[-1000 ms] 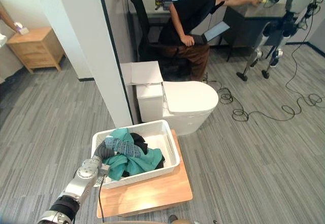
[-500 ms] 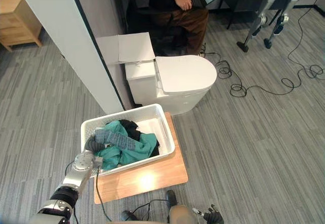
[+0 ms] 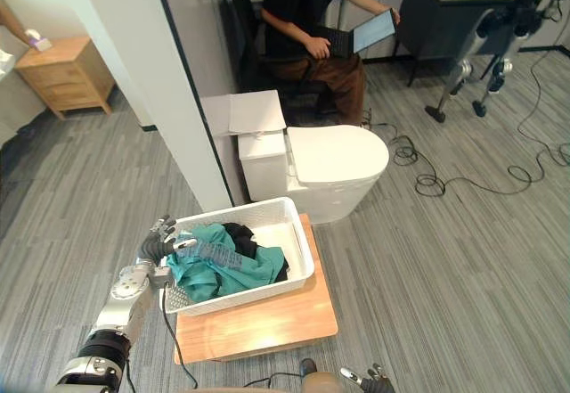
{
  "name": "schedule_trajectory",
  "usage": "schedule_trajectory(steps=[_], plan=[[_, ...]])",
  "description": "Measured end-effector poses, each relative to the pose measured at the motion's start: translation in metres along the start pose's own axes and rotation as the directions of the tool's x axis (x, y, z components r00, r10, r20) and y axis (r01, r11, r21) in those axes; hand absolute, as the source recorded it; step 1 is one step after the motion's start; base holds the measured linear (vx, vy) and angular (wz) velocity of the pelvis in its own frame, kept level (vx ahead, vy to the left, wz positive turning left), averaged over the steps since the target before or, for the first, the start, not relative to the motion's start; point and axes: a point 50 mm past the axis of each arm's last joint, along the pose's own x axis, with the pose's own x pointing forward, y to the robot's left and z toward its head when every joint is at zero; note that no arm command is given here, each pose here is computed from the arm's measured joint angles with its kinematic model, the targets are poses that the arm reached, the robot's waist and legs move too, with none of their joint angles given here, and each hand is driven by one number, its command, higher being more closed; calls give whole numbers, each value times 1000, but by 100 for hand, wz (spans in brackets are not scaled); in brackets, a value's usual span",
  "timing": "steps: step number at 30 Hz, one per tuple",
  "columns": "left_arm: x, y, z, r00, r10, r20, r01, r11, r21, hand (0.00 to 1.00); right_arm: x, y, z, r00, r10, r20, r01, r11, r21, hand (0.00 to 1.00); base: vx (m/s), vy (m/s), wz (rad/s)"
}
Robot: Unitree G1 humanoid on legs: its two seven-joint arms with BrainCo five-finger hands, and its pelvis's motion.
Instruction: Tidy the bed and pick cloth on bed and put in laundry
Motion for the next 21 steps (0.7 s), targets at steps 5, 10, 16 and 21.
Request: schedule_trajectory(steps=[5,10,16,21], plan=[[-4,-1,11,998,-19,66,26,994,-108,0,0,3,-4,1000,5,-21,-5,1000,-15,0,-26,2,13],[-16,7,9,996,1,92,27,954,-298,0,0,5,-3,1000,18,-21,-19,997,-76,0,-16,-6,6],[-68,11,-82,970,85,-228,-178,884,-432,0,0,3,-4,999,11,-36,-16,993,-119,0,-17,-8,22],[-117,8,-148,864,134,-485,-384,798,-465,0,2,5,-2,999,18,-36,-23,988,-155,0,-15,-4,16]])
